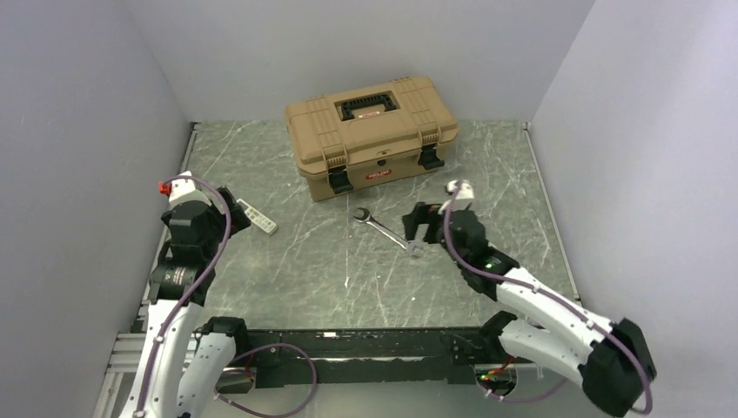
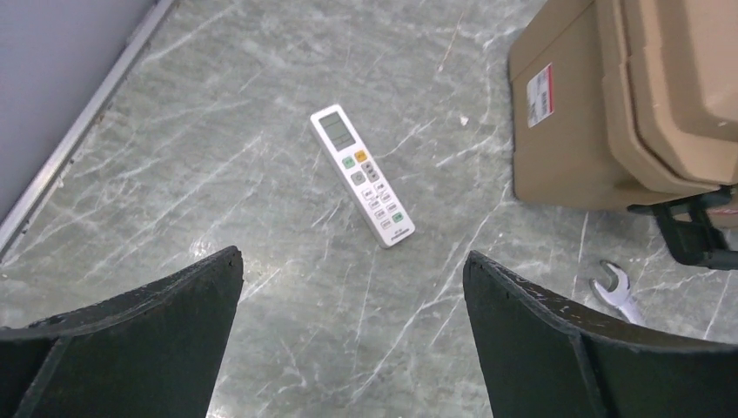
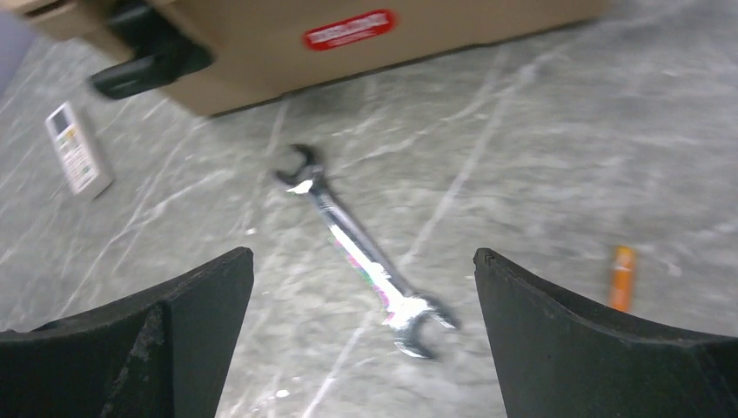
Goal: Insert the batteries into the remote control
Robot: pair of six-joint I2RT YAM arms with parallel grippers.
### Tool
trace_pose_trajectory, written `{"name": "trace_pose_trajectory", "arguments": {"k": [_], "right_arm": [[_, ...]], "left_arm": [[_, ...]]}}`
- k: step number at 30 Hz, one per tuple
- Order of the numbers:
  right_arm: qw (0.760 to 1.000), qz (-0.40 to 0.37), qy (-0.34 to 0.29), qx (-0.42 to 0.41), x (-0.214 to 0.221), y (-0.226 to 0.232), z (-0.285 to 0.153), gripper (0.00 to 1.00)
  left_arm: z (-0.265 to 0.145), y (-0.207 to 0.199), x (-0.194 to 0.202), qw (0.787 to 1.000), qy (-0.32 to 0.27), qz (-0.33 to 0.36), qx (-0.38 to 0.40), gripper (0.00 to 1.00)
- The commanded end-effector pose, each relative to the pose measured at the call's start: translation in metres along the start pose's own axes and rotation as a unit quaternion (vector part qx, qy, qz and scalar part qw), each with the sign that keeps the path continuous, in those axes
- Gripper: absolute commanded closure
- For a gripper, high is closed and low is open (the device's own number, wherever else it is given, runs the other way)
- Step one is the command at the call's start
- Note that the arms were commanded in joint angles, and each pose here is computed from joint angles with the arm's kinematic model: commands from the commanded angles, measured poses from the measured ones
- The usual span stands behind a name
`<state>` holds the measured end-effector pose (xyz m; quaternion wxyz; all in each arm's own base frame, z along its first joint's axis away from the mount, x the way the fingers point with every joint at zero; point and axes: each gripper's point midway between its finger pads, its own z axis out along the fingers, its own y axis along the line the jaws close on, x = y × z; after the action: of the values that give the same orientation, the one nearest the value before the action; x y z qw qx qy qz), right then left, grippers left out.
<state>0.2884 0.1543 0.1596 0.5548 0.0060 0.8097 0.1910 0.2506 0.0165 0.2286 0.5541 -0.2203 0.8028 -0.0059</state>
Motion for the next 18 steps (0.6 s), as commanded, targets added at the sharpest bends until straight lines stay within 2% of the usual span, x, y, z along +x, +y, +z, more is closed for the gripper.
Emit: {"name": "trace_pose_trajectory", "arguments": {"k": [1, 5, 9, 15, 18], "right_arm": [[0.998, -0.054, -0.03, -0.025, -0.012, 0.067, 0.001, 0.0], [0.987, -0.121, 0.004, -0.106, 0.019, 0.157, 0.011, 0.01], [0.962, -0.171, 0.04, -0.21, 0.059, 0.242, 0.028, 0.01], [0.931, -0.217, 0.079, -0.282, 0.099, 0.32, 0.079, 0.02], [0.922, -0.241, 0.089, -0.29, 0.114, 0.339, 0.101, 0.0]], "left_arm": [[0.005, -0.001, 0.016, 0.997, 0.069, 0.003, 0.031, 0.01], [0.007, 0.002, 0.018, 0.995, 0.081, -0.027, 0.06, 0.01], [0.003, 0.015, 0.008, 0.997, 0.061, -0.021, 0.047, 0.01], [0.01, 0.032, 0.015, 0.998, 0.06, -0.025, 0.008, 0.01], [0.009, 0.04, 0.013, 0.998, 0.052, -0.021, -0.012, 0.01]]}}
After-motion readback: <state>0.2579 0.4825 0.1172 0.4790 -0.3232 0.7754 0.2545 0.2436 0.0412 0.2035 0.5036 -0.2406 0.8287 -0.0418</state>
